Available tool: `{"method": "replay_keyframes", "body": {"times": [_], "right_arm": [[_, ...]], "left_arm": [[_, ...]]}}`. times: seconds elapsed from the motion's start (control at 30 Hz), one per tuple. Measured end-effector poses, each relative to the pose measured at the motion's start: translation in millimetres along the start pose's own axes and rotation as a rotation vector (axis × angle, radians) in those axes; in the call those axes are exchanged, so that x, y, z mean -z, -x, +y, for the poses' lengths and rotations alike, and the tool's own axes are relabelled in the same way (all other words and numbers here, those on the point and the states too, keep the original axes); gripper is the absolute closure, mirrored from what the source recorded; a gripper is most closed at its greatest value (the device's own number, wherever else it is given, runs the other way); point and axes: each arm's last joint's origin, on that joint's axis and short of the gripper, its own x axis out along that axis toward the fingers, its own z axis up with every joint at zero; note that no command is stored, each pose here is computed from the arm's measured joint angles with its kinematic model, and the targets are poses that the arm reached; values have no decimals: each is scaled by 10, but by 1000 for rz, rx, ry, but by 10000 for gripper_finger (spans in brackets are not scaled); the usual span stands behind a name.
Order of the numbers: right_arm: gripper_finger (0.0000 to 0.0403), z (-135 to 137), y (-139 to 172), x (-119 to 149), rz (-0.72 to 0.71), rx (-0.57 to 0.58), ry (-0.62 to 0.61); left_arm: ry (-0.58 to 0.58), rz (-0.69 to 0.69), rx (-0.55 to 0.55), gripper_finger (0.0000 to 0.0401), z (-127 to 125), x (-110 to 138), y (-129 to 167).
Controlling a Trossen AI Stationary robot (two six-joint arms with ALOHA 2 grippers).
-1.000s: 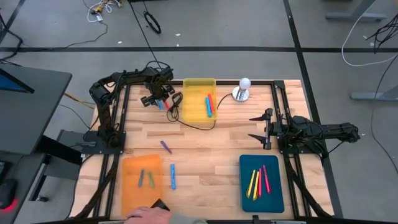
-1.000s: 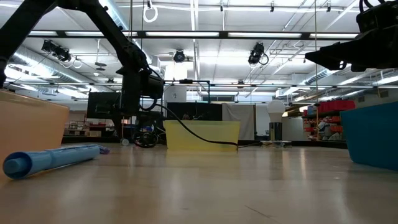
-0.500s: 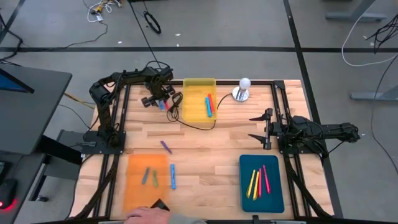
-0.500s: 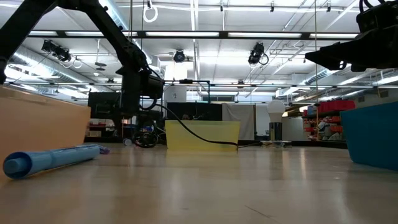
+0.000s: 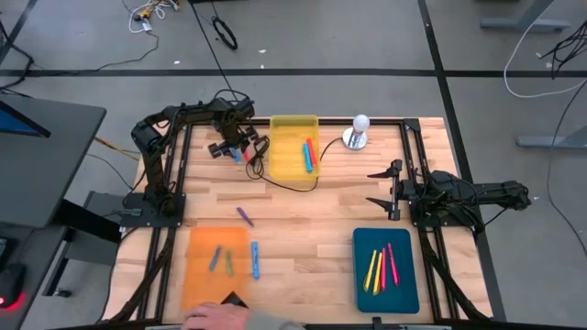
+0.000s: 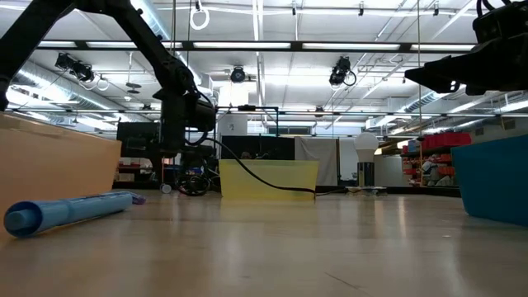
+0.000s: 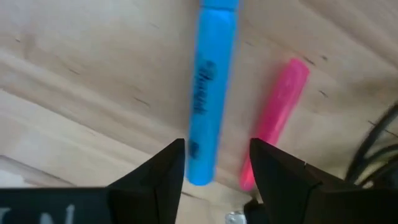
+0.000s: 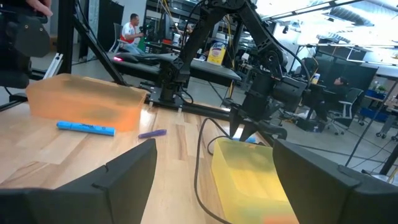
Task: Pick & Place Markers
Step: Put the top blue highlighter into the yellow bin
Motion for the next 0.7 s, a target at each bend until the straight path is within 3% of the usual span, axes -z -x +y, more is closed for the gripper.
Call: {"method": "replay_keyframes", "body": {"times": [0.43, 0.7], "right_arm": [[80, 0, 0, 0, 0, 0, 0], [80, 0, 0, 0, 0, 0, 0]], "left_arm": [[3, -9, -21, 339, 20, -4, 5], [6, -8, -16, 372, 17, -2, 17]]}}
